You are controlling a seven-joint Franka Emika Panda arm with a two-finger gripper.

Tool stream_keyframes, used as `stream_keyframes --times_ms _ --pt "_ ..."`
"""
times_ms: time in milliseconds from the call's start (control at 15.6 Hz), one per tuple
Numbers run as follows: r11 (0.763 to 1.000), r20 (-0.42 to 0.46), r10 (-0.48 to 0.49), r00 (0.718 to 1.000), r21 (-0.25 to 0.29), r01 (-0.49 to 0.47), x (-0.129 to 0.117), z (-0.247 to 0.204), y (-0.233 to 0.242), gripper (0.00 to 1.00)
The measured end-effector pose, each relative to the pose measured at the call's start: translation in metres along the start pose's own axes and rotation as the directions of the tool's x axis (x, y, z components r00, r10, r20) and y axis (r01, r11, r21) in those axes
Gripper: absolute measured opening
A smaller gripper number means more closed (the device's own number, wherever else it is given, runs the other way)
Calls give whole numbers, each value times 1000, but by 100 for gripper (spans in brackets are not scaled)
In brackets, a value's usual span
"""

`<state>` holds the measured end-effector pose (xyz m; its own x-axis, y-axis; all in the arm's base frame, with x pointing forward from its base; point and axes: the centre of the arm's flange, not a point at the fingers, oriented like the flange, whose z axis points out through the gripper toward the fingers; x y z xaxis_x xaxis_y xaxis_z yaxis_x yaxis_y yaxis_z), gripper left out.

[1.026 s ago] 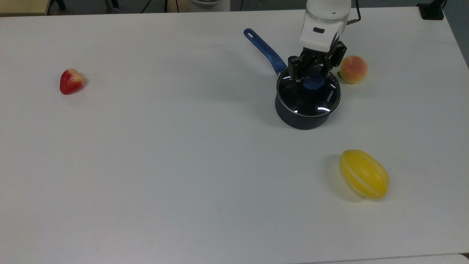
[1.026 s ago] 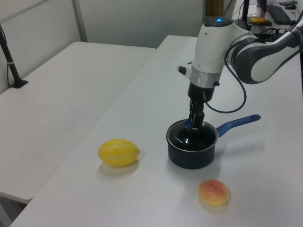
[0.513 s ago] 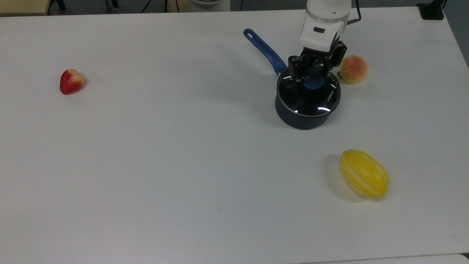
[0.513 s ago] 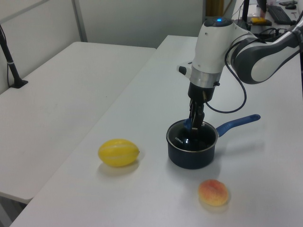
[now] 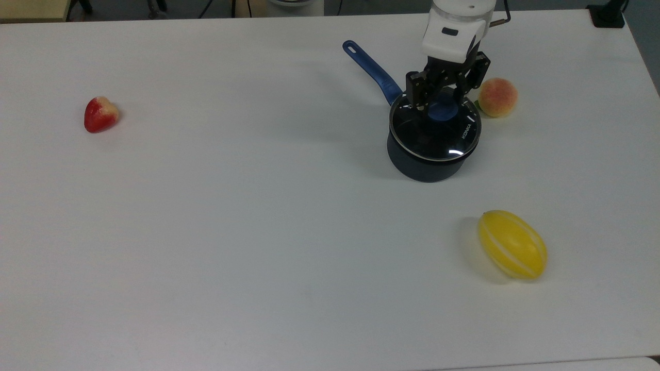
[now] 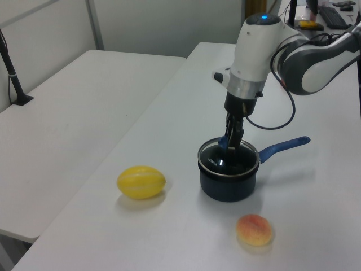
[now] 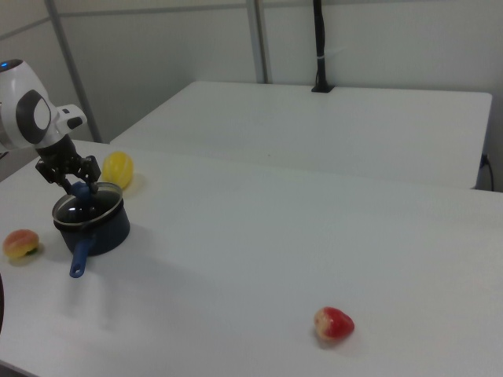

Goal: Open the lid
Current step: 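Lift the glass lid off the saucepan and carry it beside the pan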

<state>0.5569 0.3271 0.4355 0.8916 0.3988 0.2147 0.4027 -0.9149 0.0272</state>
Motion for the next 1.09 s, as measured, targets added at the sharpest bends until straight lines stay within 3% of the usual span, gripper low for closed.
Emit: stream_keyframes --times_ms 770,1090 --pt "991 69 120 990 -68 -115 -23 -86 61 66" --pt "994 161 93 983 -70 -82 -46 -114 110 66"
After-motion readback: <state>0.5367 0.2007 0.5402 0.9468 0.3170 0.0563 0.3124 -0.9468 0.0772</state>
